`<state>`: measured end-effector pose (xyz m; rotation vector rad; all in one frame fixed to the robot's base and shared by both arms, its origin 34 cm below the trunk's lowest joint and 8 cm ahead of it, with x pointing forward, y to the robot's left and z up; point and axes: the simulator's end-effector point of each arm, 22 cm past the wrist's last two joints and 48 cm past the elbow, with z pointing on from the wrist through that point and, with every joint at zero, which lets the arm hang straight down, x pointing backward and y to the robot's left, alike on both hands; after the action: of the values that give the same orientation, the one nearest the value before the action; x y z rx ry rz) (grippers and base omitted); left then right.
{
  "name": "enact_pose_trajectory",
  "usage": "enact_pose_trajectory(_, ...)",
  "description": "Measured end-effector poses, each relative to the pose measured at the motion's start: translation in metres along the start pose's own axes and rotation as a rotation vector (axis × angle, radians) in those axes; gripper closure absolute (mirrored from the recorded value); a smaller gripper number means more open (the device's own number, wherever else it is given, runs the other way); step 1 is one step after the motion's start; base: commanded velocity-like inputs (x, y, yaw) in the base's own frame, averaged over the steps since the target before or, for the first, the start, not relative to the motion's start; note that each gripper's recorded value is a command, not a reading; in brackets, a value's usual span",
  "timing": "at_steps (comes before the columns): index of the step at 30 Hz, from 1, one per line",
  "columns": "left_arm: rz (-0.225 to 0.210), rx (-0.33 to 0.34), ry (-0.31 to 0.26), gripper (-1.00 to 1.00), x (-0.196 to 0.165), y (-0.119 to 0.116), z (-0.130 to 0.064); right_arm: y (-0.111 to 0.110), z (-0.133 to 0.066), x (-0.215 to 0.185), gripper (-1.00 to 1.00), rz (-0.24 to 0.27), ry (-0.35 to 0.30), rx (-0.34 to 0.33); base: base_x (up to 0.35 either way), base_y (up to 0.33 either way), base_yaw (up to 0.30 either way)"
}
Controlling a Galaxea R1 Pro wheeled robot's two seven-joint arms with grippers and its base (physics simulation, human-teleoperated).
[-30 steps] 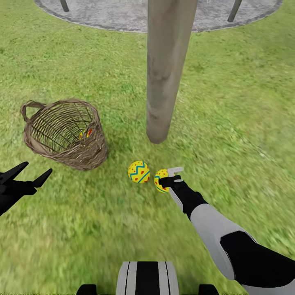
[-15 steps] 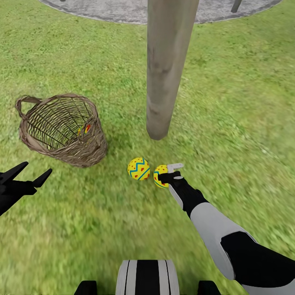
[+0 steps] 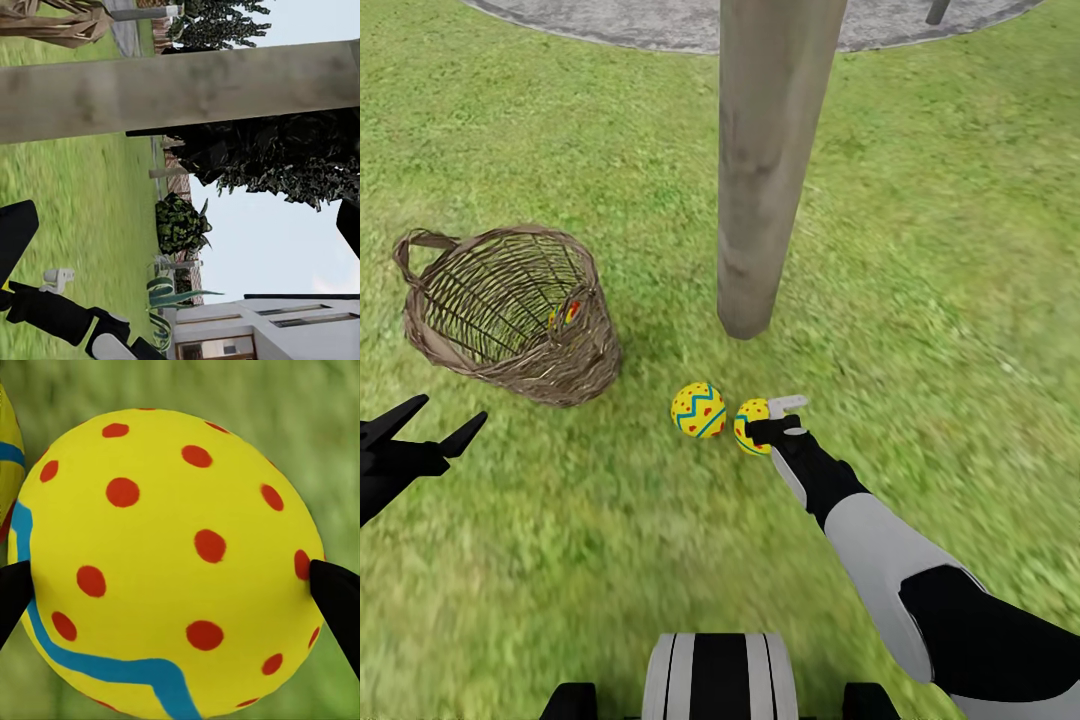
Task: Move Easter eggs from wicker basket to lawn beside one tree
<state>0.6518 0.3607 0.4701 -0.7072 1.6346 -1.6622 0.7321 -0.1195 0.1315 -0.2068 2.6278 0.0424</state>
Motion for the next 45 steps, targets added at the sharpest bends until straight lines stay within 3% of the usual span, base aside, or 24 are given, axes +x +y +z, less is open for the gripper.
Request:
enact_pose_trajectory(9,0.000,0.000,0.000,-1.00,0.000,0.000,0.000,0.000,0.000,0.000,1.00,0.002,0.002,0.001,0.000,0.000,0.000)
enact_pose_trajectory(10,-0.001,0.000,0.000,-1.00,0.000,0.000,0.000,0.000,0.000,0.000,-1.00,0.002,0.002,0.002,0.000,0.000,0.000)
enact_pose_trajectory(20,-0.001,0.000,0.000,-1.00,0.000,0.000,0.000,0.001,0.001,0.008,-1.00,0.005,0.019,-0.001,0.000,0.000,0.000)
enact_pose_trajectory(24,0.011,0.014,-0.001,-1.00,-0.002,-0.010,0.001,-0.002,-0.002,0.026,-1.00,-0.007,0.063,0.007,0.000,0.000,0.000)
enact_pose_trajectory(45,0.064,0.082,-0.005,-1.00,-0.006,-0.061,0.003,-0.008,-0.037,-0.028,-1.00,-0.012,-0.025,0.020,0.000,0.000,0.000)
